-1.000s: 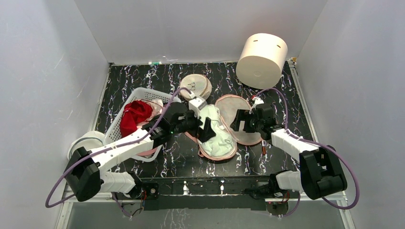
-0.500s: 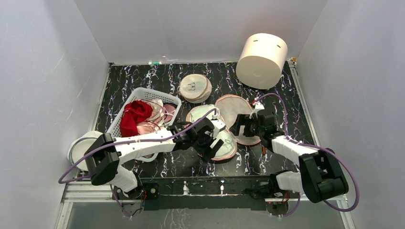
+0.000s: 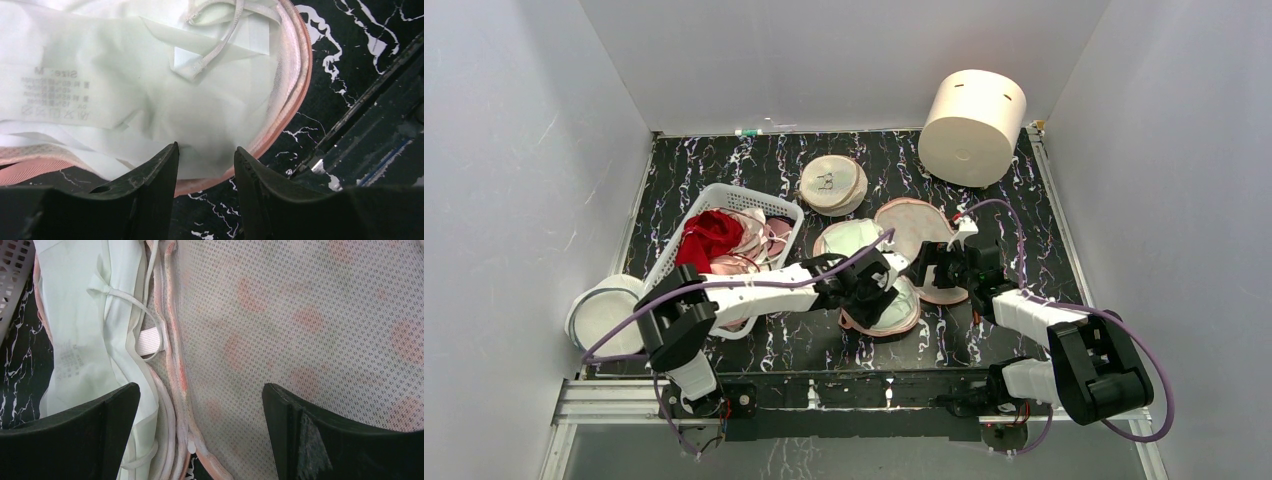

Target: Unzip the laundry bag and remove the bra

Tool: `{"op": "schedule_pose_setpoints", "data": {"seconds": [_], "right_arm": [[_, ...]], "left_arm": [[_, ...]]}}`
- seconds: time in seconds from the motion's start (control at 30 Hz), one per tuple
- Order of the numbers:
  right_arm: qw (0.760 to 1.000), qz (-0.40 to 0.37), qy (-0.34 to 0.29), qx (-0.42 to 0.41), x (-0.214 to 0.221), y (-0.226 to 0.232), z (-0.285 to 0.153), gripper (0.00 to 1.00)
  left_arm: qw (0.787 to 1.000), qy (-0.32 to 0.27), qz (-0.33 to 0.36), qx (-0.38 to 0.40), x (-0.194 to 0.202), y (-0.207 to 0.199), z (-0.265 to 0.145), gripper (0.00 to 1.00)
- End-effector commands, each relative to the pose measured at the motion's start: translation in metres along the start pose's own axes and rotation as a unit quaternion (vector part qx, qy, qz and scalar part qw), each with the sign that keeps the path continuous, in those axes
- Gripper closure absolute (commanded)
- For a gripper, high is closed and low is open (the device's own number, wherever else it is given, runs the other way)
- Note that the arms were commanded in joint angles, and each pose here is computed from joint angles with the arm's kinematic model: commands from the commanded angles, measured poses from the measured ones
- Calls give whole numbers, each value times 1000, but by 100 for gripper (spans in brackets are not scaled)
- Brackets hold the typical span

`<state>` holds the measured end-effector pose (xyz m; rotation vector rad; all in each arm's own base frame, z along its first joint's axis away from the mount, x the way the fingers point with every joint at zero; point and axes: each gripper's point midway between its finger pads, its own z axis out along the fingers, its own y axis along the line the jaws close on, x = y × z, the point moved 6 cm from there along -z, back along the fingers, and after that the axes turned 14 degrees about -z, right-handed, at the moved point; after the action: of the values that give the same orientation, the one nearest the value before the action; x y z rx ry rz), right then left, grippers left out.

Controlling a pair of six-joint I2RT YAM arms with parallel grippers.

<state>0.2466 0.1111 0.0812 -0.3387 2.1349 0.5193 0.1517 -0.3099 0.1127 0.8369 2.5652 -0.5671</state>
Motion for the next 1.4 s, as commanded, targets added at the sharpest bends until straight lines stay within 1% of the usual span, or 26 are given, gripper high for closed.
{"op": "schedule_pose_setpoints", "data": {"seconds": [0.0,0.07,0.13,0.27,0.33,0.4,0.47,0.5,0.57,0.63,0.73,0.93,1.1,1.17,1.23,1.37], "right_arm": [[999,-15,-45,-5,-19,1,1,8],[999,-14,-44,-5,-18,1,2,8],[999,-14,-44,-4,-18,1,1,8],[999,-13,-43,-4,-18,1,3,8],[999,-13,-42,-4,-17,1,3,8],[999,-12,-41,-4,-16,0,3,8],[999,-13,-41,-4,-17,0,3,8],[999,-11,-40,-4,-16,0,3,8],[999,-12,-40,-4,-16,0,4,8],[999,-11,-39,-4,-16,0,4,8],[999,-11,-39,-3,-16,0,4,8],[999,-9,-37,-2,-15,0,4,8],[999,-9,-36,1,-15,-1,5,8],[999,-8,-38,4,-16,-2,4,8],[999,-7,-37,7,-15,-2,4,8],[999,-6,-35,7,-14,-3,5,8]], "left_arm": [[1000,-4,8,-20,-7,-5,4,57],[999,-10,7,-44,-6,0,6,53],[999,-12,10,-49,-4,1,7,52],[999,-11,25,-47,3,-8,11,57],[997,-13,36,-73,7,-9,13,59],[994,-12,43,-100,10,-6,14,63],[992,-13,46,-117,11,-4,12,71],[992,-14,45,-119,10,-4,10,74],[992,-25,45,-112,5,-7,2,79],[993,-45,42,-97,-3,-13,-11,83],[993,-78,35,-75,-18,-22,-32,100],[983,-165,22,-75,-55,-30,-76,100],[964,-254,12,-79,-87,-31,-115,100],[953,-289,2,-92,-102,-25,-130,100],[942,-316,-21,-110,-117,-13,-147,100],[933,-337,-77,-100,-146,15,-180,100]]}}
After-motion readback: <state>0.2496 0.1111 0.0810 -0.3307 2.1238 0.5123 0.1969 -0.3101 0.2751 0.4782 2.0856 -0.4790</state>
